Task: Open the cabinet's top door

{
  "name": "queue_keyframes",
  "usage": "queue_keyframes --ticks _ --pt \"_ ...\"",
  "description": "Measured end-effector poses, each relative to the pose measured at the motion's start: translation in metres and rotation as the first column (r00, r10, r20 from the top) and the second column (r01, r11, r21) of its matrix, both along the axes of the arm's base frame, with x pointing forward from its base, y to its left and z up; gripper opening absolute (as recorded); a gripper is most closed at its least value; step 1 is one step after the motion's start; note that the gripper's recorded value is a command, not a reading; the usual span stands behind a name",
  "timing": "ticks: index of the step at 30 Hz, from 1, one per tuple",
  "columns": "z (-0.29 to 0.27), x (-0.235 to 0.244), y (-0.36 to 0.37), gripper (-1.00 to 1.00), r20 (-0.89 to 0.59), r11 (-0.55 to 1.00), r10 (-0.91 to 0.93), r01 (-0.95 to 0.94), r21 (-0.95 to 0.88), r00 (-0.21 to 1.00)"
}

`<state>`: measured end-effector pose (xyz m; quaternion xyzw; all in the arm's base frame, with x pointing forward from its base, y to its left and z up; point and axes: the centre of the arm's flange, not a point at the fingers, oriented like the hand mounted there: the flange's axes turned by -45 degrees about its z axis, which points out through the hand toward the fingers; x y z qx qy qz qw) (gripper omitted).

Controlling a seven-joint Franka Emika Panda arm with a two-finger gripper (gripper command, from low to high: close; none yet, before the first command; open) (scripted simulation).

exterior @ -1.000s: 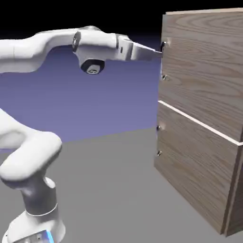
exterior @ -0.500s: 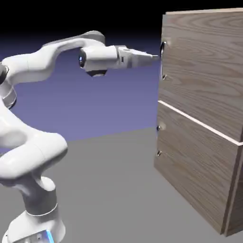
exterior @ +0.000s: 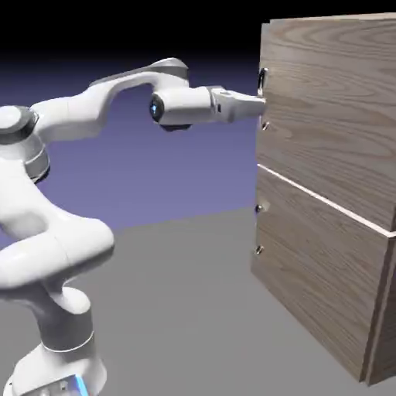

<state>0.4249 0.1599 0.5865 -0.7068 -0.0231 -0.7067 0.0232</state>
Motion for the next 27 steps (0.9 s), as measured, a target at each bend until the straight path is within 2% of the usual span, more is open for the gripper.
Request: queue_keyframes --ticks 14,27 --pt "0.000 -0.128 -0.079 -1.00 0.000 0.947 0.322 -0.322 0.000 0.947" --pt "0.000 -0.201 -0.160 -1.00 0.000 0.844 0.537 -0.537 0.000 0.844"
